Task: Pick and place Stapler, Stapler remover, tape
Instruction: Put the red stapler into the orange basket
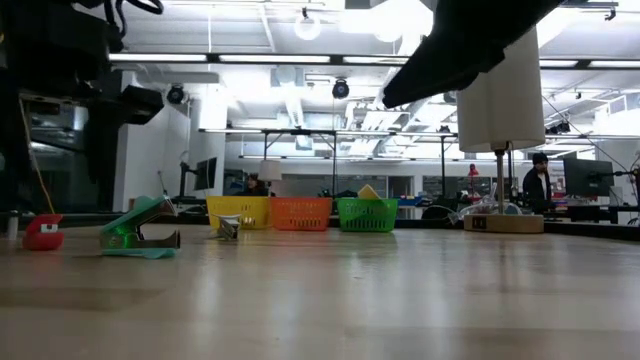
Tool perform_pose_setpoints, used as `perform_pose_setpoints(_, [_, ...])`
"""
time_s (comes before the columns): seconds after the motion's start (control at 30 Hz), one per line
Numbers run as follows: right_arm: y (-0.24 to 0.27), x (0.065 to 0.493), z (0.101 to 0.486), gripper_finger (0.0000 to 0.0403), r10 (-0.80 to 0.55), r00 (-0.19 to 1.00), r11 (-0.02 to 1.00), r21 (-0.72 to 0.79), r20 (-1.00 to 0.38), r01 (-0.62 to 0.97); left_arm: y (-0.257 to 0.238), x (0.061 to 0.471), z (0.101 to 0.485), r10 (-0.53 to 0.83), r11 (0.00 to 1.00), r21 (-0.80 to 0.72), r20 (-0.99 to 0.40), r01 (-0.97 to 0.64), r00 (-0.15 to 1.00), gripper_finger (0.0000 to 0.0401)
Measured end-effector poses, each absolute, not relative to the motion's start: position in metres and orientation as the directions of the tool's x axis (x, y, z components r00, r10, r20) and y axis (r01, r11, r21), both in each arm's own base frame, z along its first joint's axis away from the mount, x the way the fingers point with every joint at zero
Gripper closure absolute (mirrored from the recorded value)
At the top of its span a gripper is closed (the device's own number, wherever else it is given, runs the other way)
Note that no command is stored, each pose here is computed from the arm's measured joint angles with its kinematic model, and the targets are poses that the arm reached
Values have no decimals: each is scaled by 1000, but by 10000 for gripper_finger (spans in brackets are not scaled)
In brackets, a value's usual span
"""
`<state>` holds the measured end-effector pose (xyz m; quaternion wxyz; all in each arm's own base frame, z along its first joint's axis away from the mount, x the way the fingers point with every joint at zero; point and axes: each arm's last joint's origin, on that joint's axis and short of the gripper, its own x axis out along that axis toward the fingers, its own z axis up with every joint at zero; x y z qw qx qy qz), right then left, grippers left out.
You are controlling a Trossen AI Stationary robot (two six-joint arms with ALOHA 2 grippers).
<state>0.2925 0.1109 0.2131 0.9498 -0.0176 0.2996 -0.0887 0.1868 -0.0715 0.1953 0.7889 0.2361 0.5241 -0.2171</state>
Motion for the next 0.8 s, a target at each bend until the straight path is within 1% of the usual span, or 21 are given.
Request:
perform_pose_setpoints(0.1, [111,293,212,238,-178,807,984,-87,-563,157,-72,187,195,-70,805,163,-929,570,364,183])
perform_pose_setpoints(0.33, [112,295,215,238,-162,827,987,-70,-539,147,-71,187,195,-65,807,166,-929,566,366,183])
perform_pose_setpoints(0.6, [113,296,215,238,-151,827,988,-62,-542,139,-71,187,195,-66,811,164,-928,562,366,183])
perform_pose_setpoints(0.8, [113,296,215,238,-128,826,991,-37,-548,129,-74,193,185,-61,817,137,-945,560,321,183])
